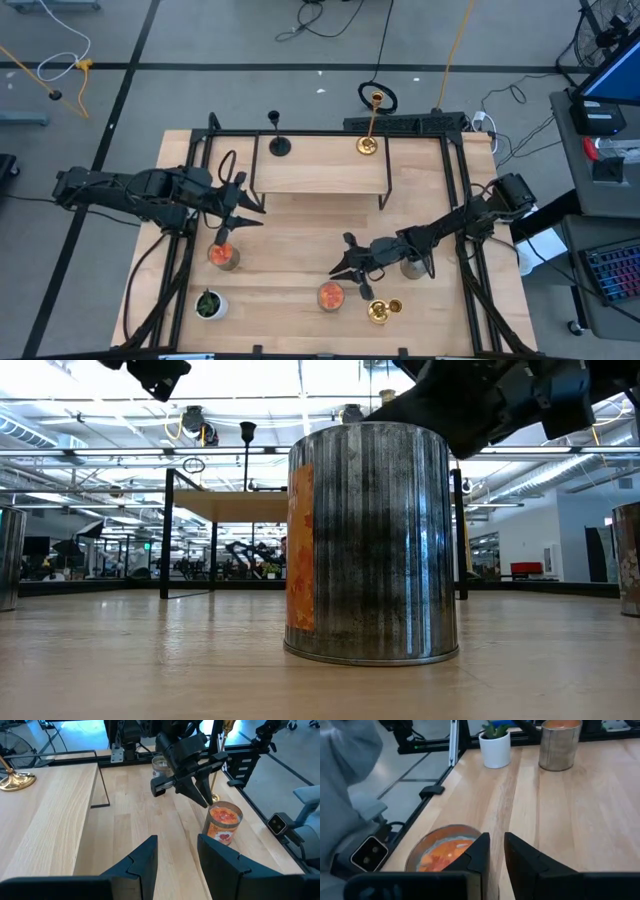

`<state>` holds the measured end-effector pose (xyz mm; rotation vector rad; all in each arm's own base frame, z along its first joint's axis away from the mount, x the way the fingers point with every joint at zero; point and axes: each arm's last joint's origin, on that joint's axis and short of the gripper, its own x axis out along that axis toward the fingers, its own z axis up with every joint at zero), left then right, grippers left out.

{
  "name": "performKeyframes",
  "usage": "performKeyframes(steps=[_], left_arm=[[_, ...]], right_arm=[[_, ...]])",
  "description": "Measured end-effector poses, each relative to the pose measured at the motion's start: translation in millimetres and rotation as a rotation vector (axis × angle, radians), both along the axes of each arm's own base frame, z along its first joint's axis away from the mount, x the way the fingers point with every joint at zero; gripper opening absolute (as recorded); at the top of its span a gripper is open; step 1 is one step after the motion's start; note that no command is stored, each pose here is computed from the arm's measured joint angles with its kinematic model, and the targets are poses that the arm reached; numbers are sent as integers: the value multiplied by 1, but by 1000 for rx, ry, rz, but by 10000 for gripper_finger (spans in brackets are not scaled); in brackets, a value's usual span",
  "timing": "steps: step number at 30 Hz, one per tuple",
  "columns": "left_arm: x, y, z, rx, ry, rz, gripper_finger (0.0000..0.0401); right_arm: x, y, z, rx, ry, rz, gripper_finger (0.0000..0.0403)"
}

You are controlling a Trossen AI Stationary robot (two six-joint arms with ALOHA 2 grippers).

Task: Pick & Place candle stick holders
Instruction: Put the gold candle holder on the shelf

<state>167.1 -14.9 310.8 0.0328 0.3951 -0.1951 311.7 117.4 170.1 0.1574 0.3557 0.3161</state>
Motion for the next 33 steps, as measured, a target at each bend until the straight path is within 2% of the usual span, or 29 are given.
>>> performKeyframes(steps=[7,15,20,24,26,29,33], left_arm=[[0,0,0,0,3,0,145],[0,0,0,0,3,0,145],[0,0,0,0,3,0,145],[0,0,0,0,2,1,145],[0,0,0,-10,4,5,145],[0,0,0,-17,6,8,145],[0,0,0,-18,5,8,145]], right_arm=[[-1,-1,-3,68,64,-29,34],[-4,3,-8,33,107,-9,23],[-6,12,-2,-51,6,64,52],[-4,12,15,-32,-53,37,92],[-5,11,18,-27,20,14,110],[-6,11,28,-74,160,15,129],[-18,5,68,-123,270,-32,133]])
